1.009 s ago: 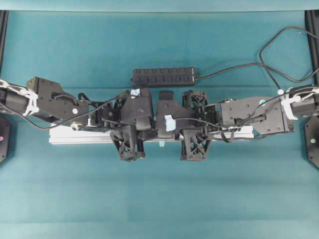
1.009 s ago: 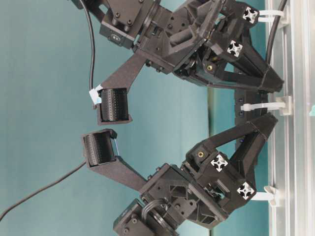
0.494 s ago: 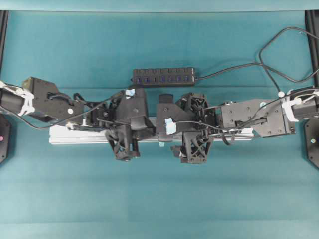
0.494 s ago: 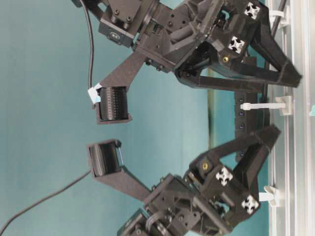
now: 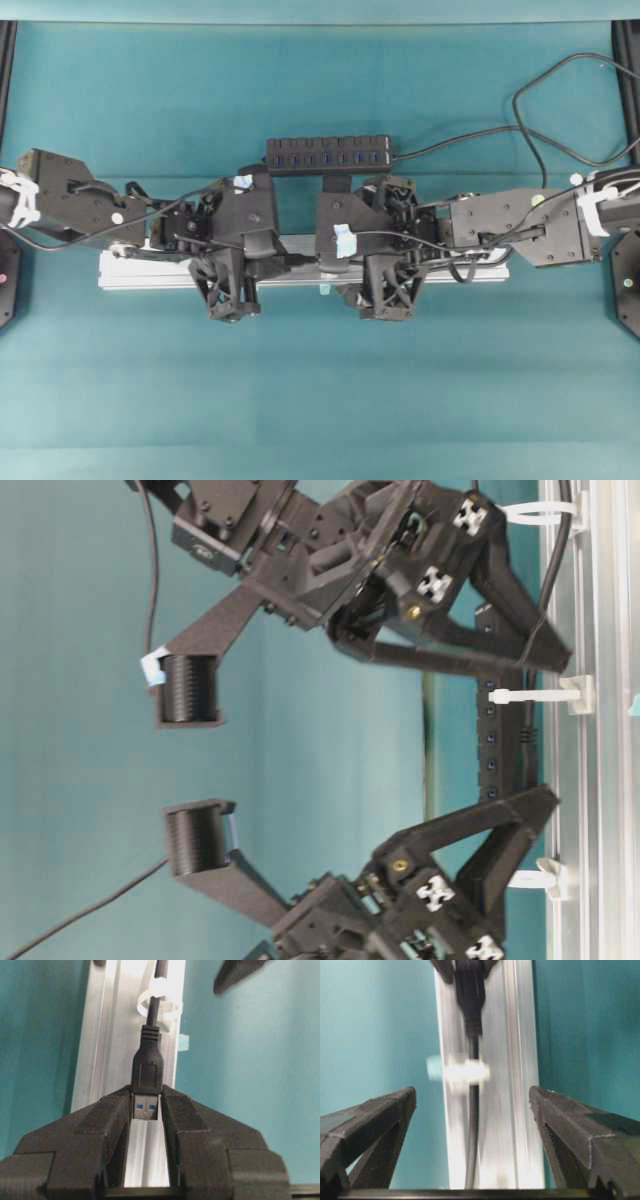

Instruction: Pass the USB cable through three rings with both arms.

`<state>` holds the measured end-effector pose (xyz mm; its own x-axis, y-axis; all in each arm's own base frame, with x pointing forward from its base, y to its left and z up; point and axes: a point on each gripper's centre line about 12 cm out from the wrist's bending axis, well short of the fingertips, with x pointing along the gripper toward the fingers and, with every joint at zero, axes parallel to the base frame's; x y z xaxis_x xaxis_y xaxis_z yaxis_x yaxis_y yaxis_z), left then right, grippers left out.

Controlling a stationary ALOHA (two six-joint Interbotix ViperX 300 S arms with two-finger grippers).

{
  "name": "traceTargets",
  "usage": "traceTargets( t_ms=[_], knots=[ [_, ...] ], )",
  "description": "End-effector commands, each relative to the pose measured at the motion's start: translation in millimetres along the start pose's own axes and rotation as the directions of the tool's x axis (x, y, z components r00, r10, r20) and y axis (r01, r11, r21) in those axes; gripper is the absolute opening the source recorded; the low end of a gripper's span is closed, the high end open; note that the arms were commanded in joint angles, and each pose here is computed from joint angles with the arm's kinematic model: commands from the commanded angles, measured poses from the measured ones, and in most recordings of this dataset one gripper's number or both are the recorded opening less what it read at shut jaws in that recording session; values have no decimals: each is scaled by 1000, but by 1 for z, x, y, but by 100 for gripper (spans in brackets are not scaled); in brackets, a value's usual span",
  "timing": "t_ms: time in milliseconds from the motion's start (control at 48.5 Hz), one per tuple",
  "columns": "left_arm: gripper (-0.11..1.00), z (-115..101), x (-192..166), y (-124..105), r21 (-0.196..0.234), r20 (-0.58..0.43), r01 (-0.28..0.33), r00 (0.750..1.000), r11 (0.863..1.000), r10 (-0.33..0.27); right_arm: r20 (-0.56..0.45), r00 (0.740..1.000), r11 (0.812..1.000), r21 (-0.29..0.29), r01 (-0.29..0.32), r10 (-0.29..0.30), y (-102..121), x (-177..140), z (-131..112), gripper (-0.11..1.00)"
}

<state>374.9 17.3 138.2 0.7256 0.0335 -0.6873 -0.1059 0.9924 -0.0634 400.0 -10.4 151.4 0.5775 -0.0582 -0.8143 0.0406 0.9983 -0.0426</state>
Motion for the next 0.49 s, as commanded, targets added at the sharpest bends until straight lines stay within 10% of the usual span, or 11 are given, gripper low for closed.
traceTargets(
  t_ms=[0, 474],
  knots=[
    [23, 10, -8, -1, 3, 30, 4, 1000, 1000, -4, 75, 997, 1000, -4, -4, 4, 0, -7, 18, 75],
    [23, 30, -31, -7, 11, 91, 15, 996, 1000, -16, 87, 996, 1000, -5, 2, -2, -4, 3, 27, 69]
  ],
)
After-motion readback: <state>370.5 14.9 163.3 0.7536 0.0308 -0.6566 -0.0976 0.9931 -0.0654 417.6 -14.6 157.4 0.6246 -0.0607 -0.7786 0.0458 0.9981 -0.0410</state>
